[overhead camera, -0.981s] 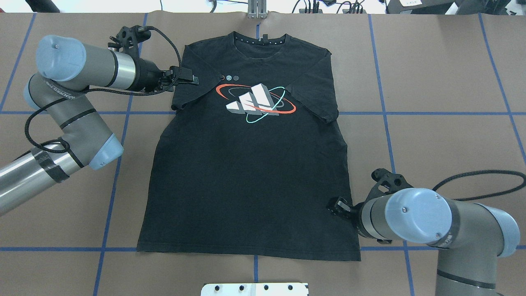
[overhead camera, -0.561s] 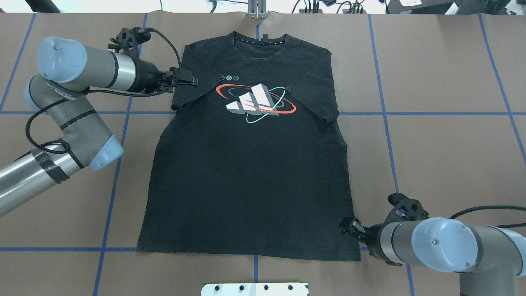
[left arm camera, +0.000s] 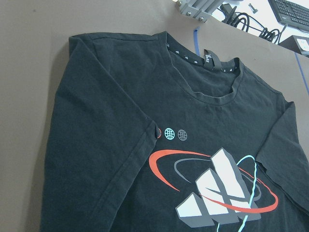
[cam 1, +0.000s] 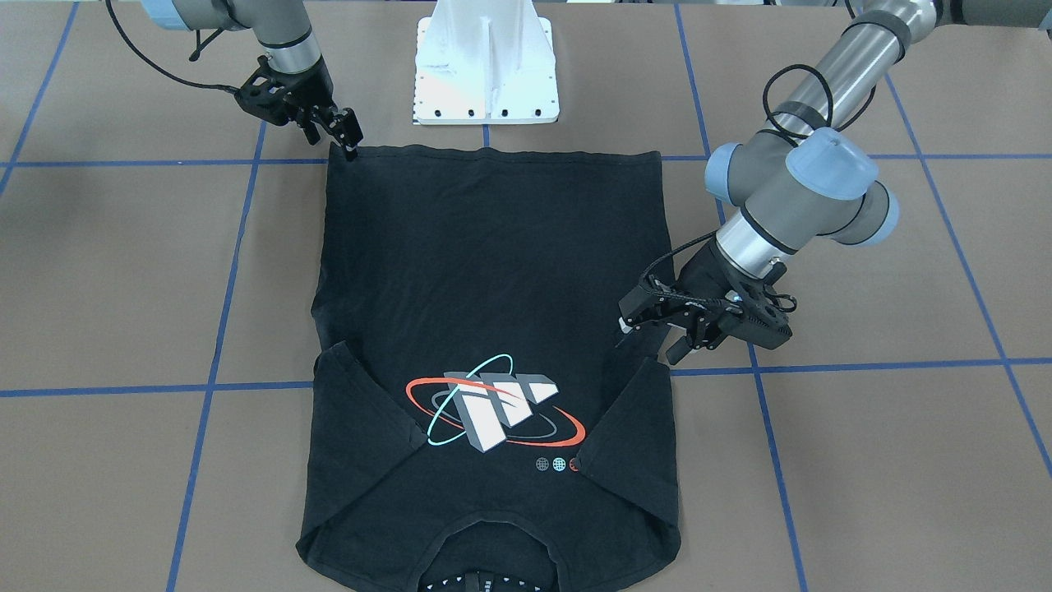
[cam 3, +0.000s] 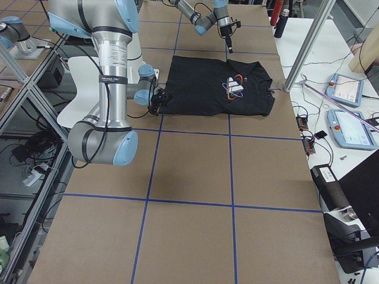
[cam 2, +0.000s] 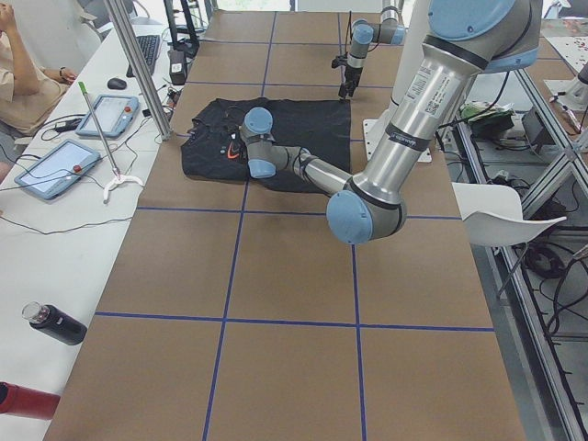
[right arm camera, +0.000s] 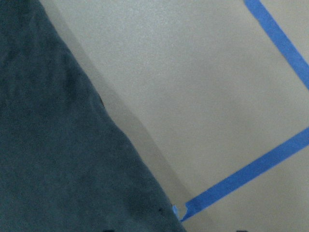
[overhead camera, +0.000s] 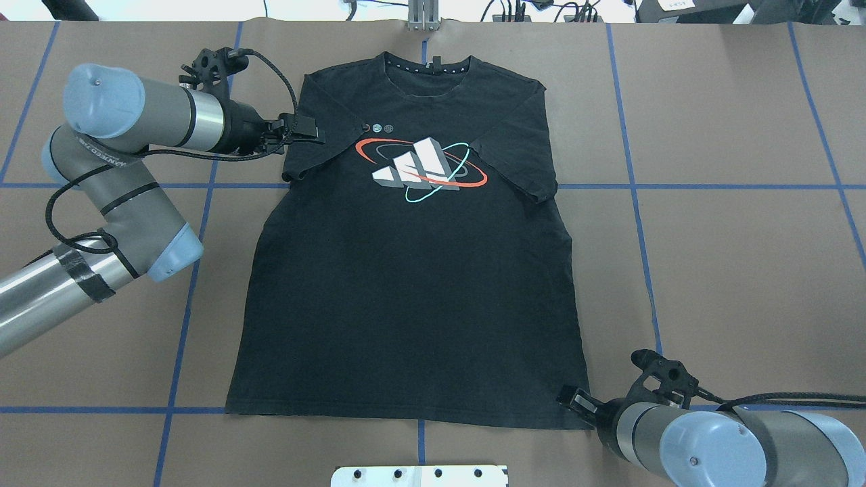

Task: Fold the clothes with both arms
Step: 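Grasp the hem corner nearest the robot with the right gripper while the left gripper lowers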

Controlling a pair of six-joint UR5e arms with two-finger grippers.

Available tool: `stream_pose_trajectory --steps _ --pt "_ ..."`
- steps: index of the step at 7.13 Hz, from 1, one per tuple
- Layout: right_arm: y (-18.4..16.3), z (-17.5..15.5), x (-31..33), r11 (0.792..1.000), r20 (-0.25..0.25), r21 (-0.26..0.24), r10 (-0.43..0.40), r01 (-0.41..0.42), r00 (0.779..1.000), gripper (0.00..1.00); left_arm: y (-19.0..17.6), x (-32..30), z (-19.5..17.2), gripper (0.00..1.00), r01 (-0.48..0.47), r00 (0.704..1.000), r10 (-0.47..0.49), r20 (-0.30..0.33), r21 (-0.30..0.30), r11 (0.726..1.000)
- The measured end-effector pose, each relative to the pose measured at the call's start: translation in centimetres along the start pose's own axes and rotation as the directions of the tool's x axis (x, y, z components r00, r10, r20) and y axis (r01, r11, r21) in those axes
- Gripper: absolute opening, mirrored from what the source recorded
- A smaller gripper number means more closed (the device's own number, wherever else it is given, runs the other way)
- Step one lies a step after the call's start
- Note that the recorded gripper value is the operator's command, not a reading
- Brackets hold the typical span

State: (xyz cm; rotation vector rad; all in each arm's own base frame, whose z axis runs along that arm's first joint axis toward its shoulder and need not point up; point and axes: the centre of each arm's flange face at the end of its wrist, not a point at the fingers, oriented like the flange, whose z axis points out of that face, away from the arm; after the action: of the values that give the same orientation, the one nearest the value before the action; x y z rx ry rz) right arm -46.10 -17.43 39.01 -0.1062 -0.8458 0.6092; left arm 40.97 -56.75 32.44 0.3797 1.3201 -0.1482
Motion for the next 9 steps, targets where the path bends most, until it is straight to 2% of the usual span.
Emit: stream_pose_trajectory --steps 5,6,8,9 --pt "0.49 -0.42 -0.26 1.000 0.006 0.000 -0.005 0.005 1.000 0.71 0.05 -0.25 0.27 0.99 0.003 1.000 -0.003 0.006 -0.003 1.000" --pt "0.52 -0.48 -0.29 1.000 0.007 -0.001 -0.005 0.005 1.000 0.67 0.04 -0.33 0.33 0.99 0.003 1.000 -0.003 0.007 -0.003 1.000" --pt "0.57 -0.50 -0.26 1.000 0.006 -0.002 -0.006 0.006 1.000 0.67 0.04 -0.49 0.43 0.99 0.005 1.000 -0.005 0.010 -0.004 1.000" --pt "0.60 -0.41 -0.20 1.000 0.004 -0.001 -0.007 0.007 1.000 0.64 0.04 -0.53 0.45 0.99 0.005 1.000 -0.005 0.011 -0.004 1.000"
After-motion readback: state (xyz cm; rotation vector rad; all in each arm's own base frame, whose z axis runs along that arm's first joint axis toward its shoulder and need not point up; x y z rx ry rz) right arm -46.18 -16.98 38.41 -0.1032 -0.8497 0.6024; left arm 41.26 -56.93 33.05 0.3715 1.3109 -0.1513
